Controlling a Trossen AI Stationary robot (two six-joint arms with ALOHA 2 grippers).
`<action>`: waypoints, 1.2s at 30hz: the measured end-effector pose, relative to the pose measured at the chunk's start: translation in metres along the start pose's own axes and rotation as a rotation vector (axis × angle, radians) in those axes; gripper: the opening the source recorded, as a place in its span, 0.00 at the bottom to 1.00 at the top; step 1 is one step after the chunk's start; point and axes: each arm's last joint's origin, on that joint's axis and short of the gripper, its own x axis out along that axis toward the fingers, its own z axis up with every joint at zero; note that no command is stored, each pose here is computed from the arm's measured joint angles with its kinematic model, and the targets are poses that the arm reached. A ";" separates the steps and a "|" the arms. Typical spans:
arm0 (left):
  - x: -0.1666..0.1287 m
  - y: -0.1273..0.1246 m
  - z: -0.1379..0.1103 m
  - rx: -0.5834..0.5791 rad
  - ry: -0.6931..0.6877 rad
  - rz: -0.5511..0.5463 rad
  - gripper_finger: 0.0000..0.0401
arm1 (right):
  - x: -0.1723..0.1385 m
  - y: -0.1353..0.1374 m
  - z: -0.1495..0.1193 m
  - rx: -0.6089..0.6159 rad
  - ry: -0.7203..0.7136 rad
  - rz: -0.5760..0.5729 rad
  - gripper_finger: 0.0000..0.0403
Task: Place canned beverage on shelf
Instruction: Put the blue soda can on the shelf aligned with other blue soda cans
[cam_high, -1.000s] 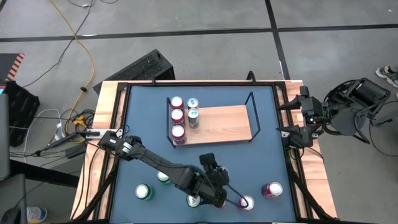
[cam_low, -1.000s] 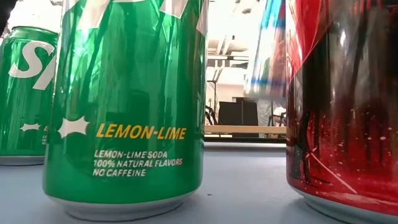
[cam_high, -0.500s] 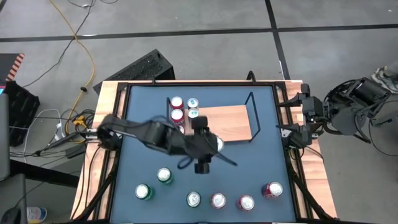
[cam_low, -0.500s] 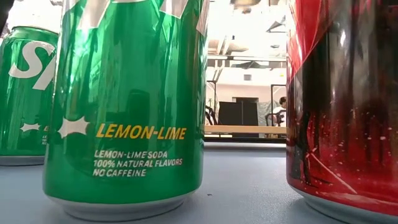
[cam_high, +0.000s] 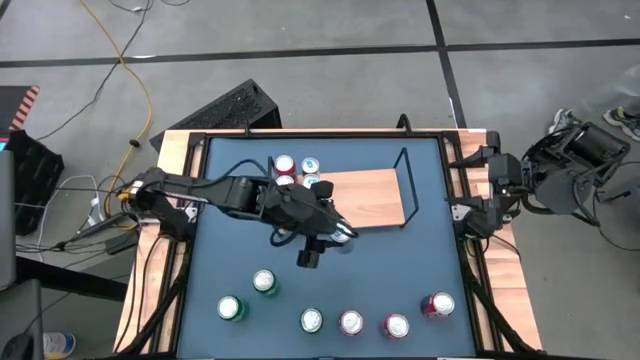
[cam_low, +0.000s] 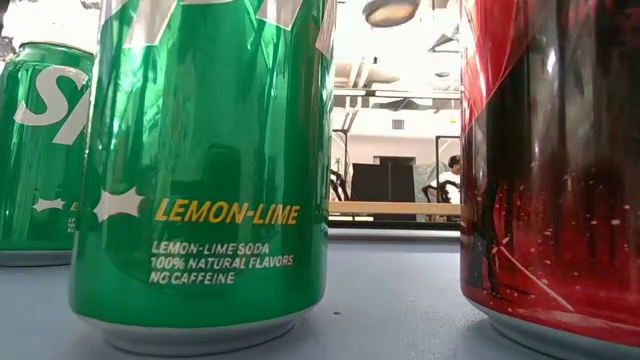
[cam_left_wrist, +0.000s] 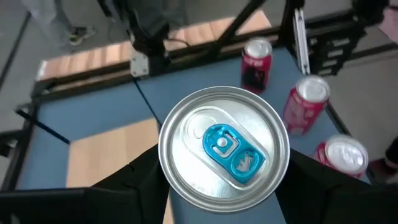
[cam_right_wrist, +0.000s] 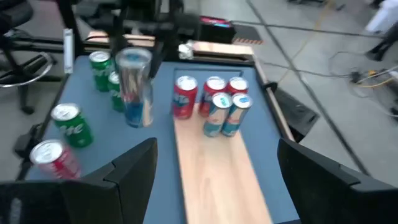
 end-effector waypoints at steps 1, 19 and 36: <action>0.003 0.003 -0.008 -0.005 0.024 0.003 0.53 | 0.000 -0.001 0.000 0.003 -0.005 -0.016 0.79; -0.019 0.058 -0.125 -0.122 -0.012 0.031 0.54 | 0.010 -0.014 0.004 0.166 -0.008 -0.203 0.79; -0.003 0.077 -0.146 -0.052 0.062 0.017 0.54 | 0.019 -0.016 0.007 0.213 0.010 -0.277 0.79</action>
